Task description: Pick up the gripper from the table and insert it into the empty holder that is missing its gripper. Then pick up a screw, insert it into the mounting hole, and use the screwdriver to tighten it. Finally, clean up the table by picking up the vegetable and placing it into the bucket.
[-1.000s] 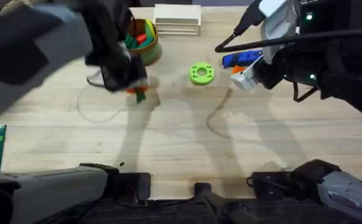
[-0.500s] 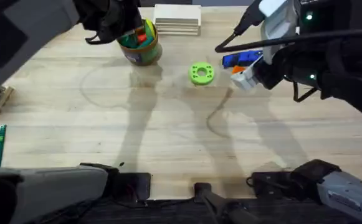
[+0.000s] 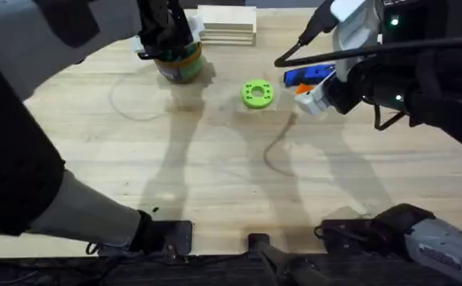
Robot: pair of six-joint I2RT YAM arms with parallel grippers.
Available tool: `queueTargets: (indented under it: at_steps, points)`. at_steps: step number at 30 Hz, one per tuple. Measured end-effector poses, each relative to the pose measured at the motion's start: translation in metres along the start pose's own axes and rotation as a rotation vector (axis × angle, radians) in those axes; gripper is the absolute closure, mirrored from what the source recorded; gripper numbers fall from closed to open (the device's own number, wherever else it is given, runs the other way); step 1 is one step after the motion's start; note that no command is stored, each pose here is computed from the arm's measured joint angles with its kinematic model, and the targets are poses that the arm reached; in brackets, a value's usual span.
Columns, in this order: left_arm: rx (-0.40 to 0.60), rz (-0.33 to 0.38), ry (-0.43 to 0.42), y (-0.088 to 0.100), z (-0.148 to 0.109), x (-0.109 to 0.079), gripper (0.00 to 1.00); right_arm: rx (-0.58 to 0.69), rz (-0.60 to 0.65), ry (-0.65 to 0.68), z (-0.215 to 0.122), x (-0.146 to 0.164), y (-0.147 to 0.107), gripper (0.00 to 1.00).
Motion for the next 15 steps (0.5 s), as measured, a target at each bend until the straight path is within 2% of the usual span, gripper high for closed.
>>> queueTargets:
  at_steps: [1, 3, 7, 11, 15]
  points:
    - [0.001, 0.001, 0.001, 0.000, 0.001, 0.000, 0.042, 0.000, 0.000, 0.000, 0.000, 0.000, 0.000, 0.084]
    - [-0.001, 0.001, 0.000, 0.000, 0.001, 0.000, 0.006, 0.000, 0.000, 0.000, 0.000, 0.000, 0.000, 0.084]
    - [-0.002, 0.009, -0.001, 0.000, 0.001, 0.000, 0.004, 0.000, 0.000, 0.000, 0.000, 0.000, 0.000, 0.084]
    - [-0.006, 0.015, -0.005, 0.002, -0.005, 0.000, 0.006, 0.000, 0.000, 0.000, 0.000, 0.000, 0.000, 0.026]
    - [-0.036, 0.030, -0.029, 0.011, -0.034, -0.001, 0.006, 0.009, -0.001, 0.006, -0.005, 0.002, -0.003, 0.024]
Point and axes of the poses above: each hand's point on the last joint's axis, 136 mm out from that joint toward the fingers, its own z axis out along the fingers, its own x axis along the line the jaws close on, y = z × x, the point moved 4 cm from there along -z, back along the fingers, and after that the axes turned 13 degrees about -z, right-handed, at the moved point
